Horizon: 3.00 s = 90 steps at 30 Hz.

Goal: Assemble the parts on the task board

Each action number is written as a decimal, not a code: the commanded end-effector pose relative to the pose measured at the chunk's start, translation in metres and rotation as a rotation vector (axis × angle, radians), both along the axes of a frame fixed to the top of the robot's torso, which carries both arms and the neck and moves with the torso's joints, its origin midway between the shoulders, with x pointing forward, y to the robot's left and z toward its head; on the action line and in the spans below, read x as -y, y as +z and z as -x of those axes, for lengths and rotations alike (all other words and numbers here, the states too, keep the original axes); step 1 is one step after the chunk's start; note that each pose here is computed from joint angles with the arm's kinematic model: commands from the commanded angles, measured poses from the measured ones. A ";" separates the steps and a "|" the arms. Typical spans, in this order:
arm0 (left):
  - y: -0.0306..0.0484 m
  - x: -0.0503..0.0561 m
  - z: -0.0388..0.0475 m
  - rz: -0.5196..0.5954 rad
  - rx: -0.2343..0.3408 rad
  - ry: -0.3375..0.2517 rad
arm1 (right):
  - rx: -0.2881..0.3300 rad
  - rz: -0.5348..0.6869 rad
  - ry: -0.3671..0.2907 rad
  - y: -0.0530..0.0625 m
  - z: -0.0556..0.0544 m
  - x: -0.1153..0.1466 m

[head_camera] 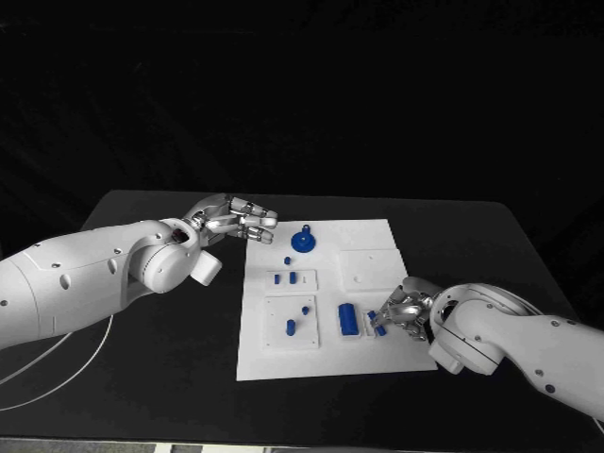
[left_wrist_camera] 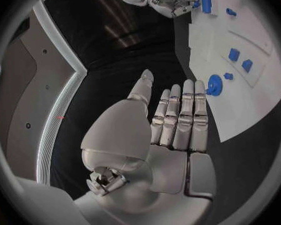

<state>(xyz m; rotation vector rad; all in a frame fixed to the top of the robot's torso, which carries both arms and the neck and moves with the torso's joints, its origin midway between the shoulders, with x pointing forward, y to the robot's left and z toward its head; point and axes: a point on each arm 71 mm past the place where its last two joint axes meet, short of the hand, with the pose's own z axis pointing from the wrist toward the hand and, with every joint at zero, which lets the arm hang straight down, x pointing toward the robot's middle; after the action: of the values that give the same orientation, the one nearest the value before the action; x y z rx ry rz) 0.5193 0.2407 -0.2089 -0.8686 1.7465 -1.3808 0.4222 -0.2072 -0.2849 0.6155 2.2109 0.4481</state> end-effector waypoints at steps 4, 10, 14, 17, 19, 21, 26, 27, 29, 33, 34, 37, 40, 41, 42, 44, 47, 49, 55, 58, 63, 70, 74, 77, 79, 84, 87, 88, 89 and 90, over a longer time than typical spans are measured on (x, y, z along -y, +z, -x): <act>0.0004 0.003 0.0009 0.004 -0.003 -0.021 | -0.046 0.022 0.043 -0.002 0.001 -0.005; 0.0000 0.003 0.0013 0.001 -0.010 -0.025 | -0.057 0.043 0.061 -0.004 0.000 -0.009; -0.0002 0.003 0.0015 -0.001 -0.012 -0.027 | -0.051 0.057 0.064 -0.004 -0.003 -0.010; -0.0003 0.003 0.0017 -0.002 -0.015 -0.029 | -0.046 0.068 0.068 -0.004 -0.004 -0.011; -0.0004 0.003 0.0018 -0.003 -0.016 -0.030 | -0.045 0.074 0.070 -0.004 -0.005 -0.011; -0.0005 0.003 0.0019 -0.004 -0.017 -0.031 | -0.046 0.080 0.071 -0.005 -0.006 -0.011; -0.0006 0.003 0.0023 -0.009 -0.017 -0.033 | -0.048 0.097 0.073 -0.006 -0.008 -0.011; -0.0006 0.003 0.0023 -0.009 -0.017 -0.033 | -0.048 0.100 0.073 -0.006 -0.008 -0.010; -0.0007 0.003 0.0024 -0.010 -0.018 -0.033 | -0.049 0.103 0.076 -0.006 -0.008 -0.010; -0.0008 0.003 0.0025 -0.012 -0.019 -0.034 | -0.049 0.104 0.086 -0.006 -0.008 -0.012; -0.0008 0.003 0.0025 -0.012 -0.019 -0.035 | -0.049 0.104 0.088 -0.006 -0.008 -0.013; -0.0009 0.003 0.0025 -0.013 -0.019 -0.035 | -0.051 0.103 0.098 -0.006 -0.008 -0.014; -0.0010 0.002 0.0024 -0.014 -0.020 -0.034 | -0.054 0.104 0.108 -0.005 -0.007 -0.015; -0.0010 0.002 0.0023 -0.014 -0.020 -0.034 | -0.055 0.104 0.111 -0.005 -0.007 -0.015; -0.0010 0.002 0.0023 -0.014 -0.020 -0.034 | -0.056 0.105 0.113 -0.005 -0.006 -0.015; -0.0010 0.002 0.0023 -0.015 -0.020 -0.033 | -0.056 0.106 0.116 -0.005 -0.006 -0.015; -0.0010 0.001 0.0022 -0.015 -0.020 -0.032 | -0.055 0.110 0.119 -0.004 -0.005 -0.014; -0.0011 0.001 0.0022 -0.015 -0.020 -0.032 | -0.053 0.113 0.119 -0.004 -0.005 -0.013; -0.0012 0.001 0.0023 -0.016 -0.022 -0.032 | -0.052 0.119 0.117 -0.003 -0.004 -0.009; -0.0013 0.000 0.0022 -0.017 -0.023 -0.032 | -0.053 0.121 0.117 -0.002 -0.003 -0.007; -0.0014 0.000 0.0020 -0.018 -0.024 -0.031 | -0.052 0.122 0.116 -0.002 -0.003 -0.006; -0.0014 0.000 0.0019 -0.018 -0.024 -0.031 | -0.052 0.122 0.118 -0.001 -0.002 -0.005; -0.0015 -0.001 0.0018 -0.018 -0.024 -0.031 | -0.052 0.120 0.125 0.000 -0.001 -0.005; -0.0015 0.000 0.0019 -0.013 -0.028 -0.034 | -0.050 0.117 0.131 0.001 0.001 -0.006; -0.0016 0.000 0.0019 -0.008 -0.032 -0.034 | -0.049 0.115 0.134 0.003 0.002 -0.007; -0.0018 0.000 0.0014 -0.005 -0.034 -0.033 | -0.045 0.115 0.139 0.005 0.004 -0.007; -0.0019 -0.001 0.0009 -0.006 -0.034 -0.031 | -0.042 0.119 0.139 0.005 0.004 -0.006; -0.0019 -0.001 0.0008 -0.007 -0.034 -0.031 | -0.042 0.120 0.139 0.005 0.004 -0.005; -0.0020 -0.001 0.0007 -0.007 -0.033 -0.030 | -0.042 0.121 0.140 0.005 0.004 -0.005; -0.0020 -0.001 0.0006 -0.008 -0.033 -0.030 | -0.042 0.123 0.140 0.005 0.004 -0.004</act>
<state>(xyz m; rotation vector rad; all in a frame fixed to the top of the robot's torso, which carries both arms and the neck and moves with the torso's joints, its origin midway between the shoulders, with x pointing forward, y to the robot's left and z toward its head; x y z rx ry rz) 0.5190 0.2440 -0.2116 -0.8695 1.7911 -1.3616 0.4193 -0.2033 -0.2796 0.4383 2.3018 0.3761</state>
